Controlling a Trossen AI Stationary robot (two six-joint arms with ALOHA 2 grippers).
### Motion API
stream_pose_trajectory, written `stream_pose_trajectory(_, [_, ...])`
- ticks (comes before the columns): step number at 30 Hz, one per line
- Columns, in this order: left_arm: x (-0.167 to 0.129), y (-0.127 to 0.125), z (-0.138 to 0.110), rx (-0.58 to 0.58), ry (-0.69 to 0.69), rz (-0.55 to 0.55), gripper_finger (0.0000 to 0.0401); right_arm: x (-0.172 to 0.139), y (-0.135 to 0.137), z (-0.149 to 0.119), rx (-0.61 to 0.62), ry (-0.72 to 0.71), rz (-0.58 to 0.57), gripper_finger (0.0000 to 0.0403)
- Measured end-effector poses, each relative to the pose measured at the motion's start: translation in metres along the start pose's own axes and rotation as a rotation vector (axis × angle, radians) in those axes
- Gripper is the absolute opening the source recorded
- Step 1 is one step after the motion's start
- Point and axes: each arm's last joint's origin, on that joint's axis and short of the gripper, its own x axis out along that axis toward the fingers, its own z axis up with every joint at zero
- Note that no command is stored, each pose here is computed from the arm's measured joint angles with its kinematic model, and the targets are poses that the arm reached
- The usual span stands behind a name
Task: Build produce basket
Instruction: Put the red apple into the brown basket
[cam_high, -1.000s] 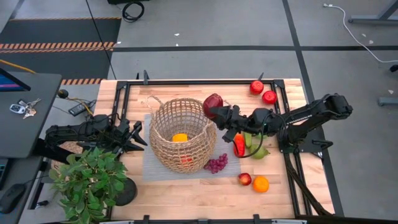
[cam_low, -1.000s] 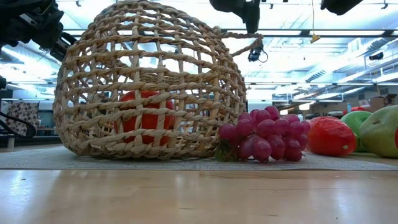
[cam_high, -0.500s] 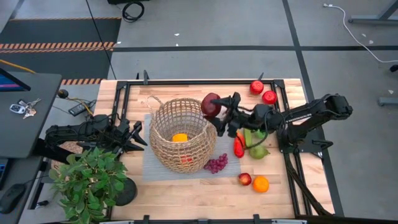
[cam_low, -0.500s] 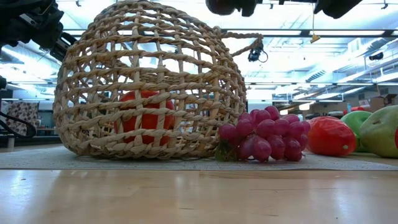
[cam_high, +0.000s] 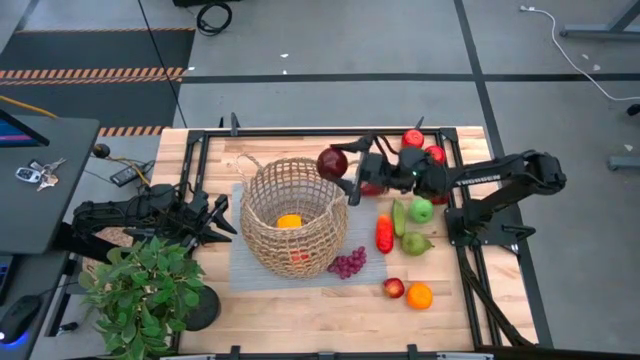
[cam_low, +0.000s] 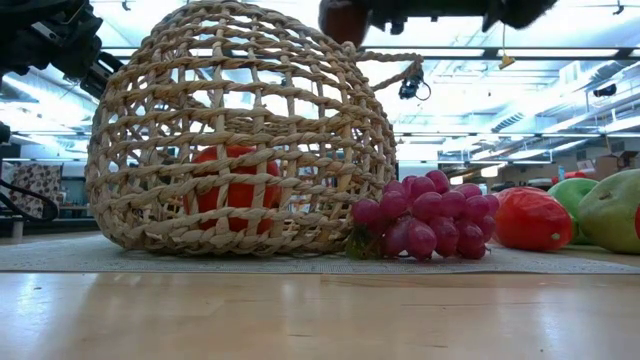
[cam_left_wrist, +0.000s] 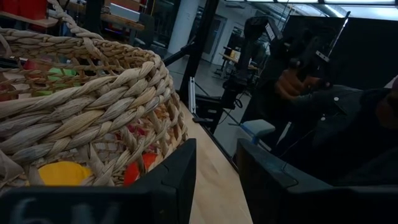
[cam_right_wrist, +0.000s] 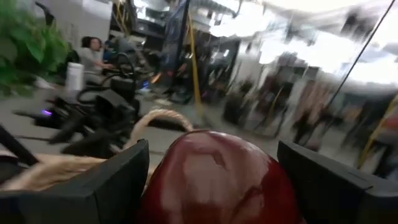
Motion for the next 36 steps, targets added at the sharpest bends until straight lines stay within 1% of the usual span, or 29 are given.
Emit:
stream_pose_trajectory(4, [0.000,0.000,0.000,0.000,0.000,0.000,0.0121,0.009,-0.009,0.013,0.188,0.099,0.029,0.0355])
stream_pose_trajectory(8, [0.000,0.000,0.000,0.000,0.000,0.001,0.0121,0.013,-0.017,0.024,0.382,0.097,0.038,0.0355])
stream_pose_trajectory(11, [0.000,0.000,0.000,0.000,0.000,0.000,0.0121,0.014,-0.022,0.029,0.468,0.061,0.069,0.0355])
stream_pose_trajectory(14, [0.000,0.000,0.000,0.000,0.000,0.000,0.0121,0.014,-0.026,0.031,0.522,0.034,0.071,0.0355])
stream_pose_trajectory(20, [0.000,0.000,0.000,0.000,0.000,0.000,0.0121,0.014,-0.029,0.038,0.574,-0.035,0.072,0.0355])
stream_pose_trajectory(24, [0.000,0.000,0.000,0.000,0.000,0.000,0.0121,0.014,-0.029,0.043,0.570,-0.091,0.079,0.0355])
stream_pose_trajectory(36, [0.000,0.000,0.000,0.000,0.000,0.001,0.0121,0.018,-0.028,0.038,0.539,-0.081,0.077,0.0355])
